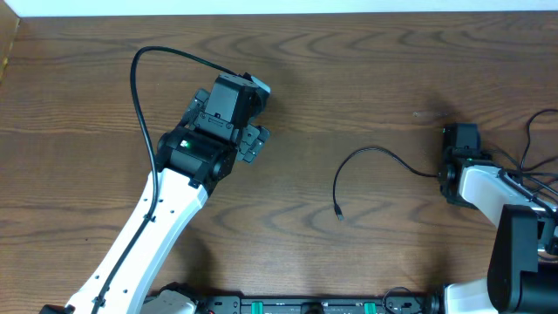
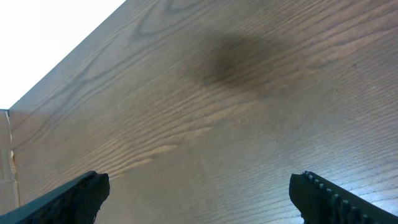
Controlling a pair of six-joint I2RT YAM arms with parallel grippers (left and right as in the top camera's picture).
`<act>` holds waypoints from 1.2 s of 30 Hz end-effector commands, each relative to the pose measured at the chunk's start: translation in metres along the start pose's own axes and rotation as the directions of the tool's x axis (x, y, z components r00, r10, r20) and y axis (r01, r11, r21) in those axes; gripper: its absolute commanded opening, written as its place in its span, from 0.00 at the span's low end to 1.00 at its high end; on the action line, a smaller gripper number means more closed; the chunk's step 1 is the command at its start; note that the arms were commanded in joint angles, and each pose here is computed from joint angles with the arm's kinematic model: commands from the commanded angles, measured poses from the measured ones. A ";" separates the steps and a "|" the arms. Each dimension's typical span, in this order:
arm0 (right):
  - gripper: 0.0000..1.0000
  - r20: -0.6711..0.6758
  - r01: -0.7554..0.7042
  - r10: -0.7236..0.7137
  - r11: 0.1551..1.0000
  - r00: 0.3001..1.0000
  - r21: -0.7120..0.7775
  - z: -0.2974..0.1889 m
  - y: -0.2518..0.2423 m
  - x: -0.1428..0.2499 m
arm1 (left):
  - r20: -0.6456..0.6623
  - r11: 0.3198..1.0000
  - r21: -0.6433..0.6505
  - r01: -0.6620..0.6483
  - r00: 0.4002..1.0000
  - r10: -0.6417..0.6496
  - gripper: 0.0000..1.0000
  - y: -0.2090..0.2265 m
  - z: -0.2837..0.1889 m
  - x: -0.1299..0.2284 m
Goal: Untangle cables
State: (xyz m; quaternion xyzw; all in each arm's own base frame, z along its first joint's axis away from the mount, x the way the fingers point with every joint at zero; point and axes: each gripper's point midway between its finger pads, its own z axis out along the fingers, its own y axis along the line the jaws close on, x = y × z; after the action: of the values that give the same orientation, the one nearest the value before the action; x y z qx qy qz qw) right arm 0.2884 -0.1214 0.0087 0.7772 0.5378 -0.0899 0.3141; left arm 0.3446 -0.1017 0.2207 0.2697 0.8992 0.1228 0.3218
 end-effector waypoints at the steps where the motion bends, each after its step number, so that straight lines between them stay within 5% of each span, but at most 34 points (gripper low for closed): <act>1: 0.76 -0.062 0.004 0.002 0.995 0.998 0.105 0.012 -0.033 0.013 | -0.002 1.000 -0.004 0.007 1.000 -0.007 0.98 0.001 -0.001 0.001; 18: 0.98 -0.069 -0.041 0.051 0.989 0.996 0.141 0.022 -0.041 0.020 | -0.001 1.000 -0.003 0.007 1.000 -0.007 0.98 0.001 -0.001 0.001; 32: 0.97 -0.124 -0.070 0.080 0.994 0.989 0.084 0.046 -0.028 0.046 | -0.001 1.000 -0.004 0.007 1.000 -0.007 0.98 0.001 -0.001 0.000; 36: 0.87 -0.200 -0.082 0.101 0.992 0.975 0.100 0.043 -0.028 0.059 | -0.001 1.000 -0.004 0.008 1.000 -0.008 0.98 0.001 -0.001 0.000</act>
State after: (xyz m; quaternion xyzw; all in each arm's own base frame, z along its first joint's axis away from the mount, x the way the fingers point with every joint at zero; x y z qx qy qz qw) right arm 0.3120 -0.1556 0.0129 0.7710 0.4732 -0.1169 0.4099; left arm 0.3446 -0.1017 0.2207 0.2697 0.8992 0.1228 0.3218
